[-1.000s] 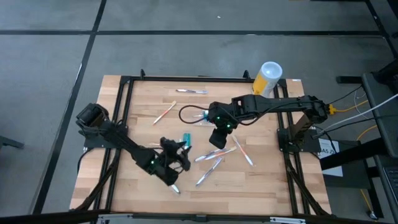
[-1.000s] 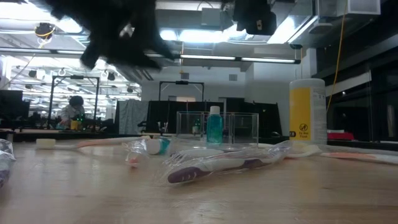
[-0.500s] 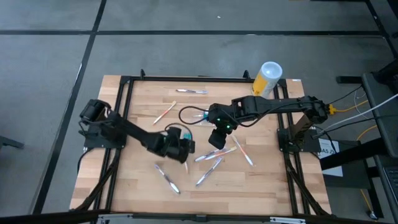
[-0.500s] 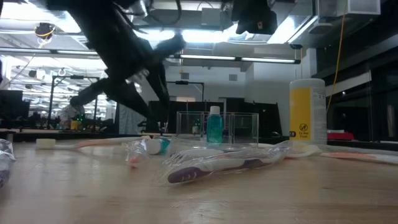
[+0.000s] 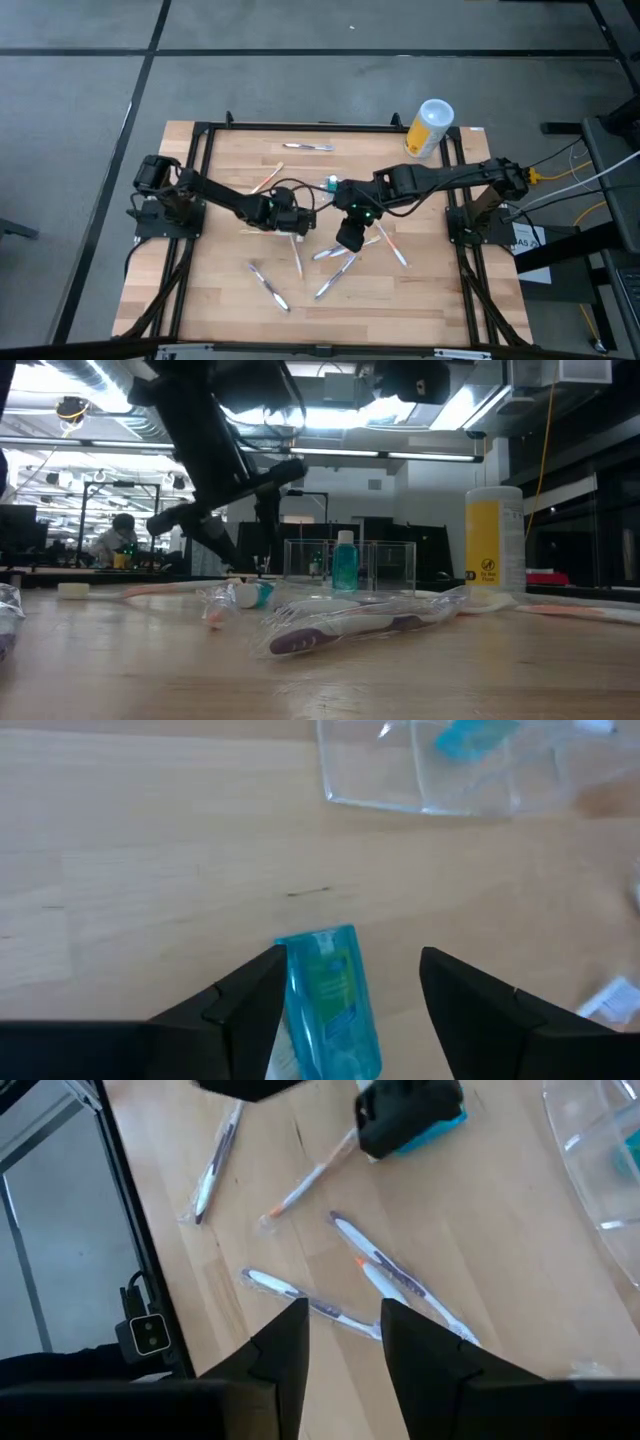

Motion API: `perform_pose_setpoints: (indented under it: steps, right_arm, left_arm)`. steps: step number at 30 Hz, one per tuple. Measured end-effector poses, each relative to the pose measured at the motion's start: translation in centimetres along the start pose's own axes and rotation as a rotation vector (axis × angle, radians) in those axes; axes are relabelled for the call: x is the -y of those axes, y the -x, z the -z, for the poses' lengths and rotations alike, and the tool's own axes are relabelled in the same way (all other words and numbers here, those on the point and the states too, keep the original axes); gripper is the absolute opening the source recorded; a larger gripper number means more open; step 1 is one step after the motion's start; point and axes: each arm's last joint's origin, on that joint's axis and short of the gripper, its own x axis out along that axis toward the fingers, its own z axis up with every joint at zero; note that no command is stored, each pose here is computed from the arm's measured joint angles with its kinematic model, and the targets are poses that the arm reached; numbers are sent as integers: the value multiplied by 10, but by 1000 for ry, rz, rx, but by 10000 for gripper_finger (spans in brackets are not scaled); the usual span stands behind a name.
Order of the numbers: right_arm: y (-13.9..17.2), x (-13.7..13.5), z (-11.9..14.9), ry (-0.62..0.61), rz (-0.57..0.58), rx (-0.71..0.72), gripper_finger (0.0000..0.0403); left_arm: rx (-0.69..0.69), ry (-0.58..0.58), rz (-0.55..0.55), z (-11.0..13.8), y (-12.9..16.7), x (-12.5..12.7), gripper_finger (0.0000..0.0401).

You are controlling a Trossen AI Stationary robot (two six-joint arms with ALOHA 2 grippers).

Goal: Pick & Place toothbrushing station
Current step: Put the blue mouthwash into the middle section of the transparent organizer

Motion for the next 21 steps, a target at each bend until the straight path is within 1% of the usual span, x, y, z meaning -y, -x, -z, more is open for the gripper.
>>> perform_pose_setpoints:
  steps: [3,7,14,17,21]
  right_arm:
    - [0,-3,2,7,-3,-4,127]
    - [-1,-7,5,14,-8,-9,127]
    - [-1,-11,8,16,-12,-14,127]
    - [-1,-10,8,15,-13,-14,127]
    - [-1,-11,8,19,-16,-17,127]
  left_arm:
    - [-35,-30,-4,2,-7,0,226]
    - [-51,-55,-38,6,-16,-3,227]
    - [-45,-42,-35,12,-30,-2,232]
    - [-42,-5,-47,14,-36,-3,232]
    - [-25,42,-50,14,-37,-3,231]
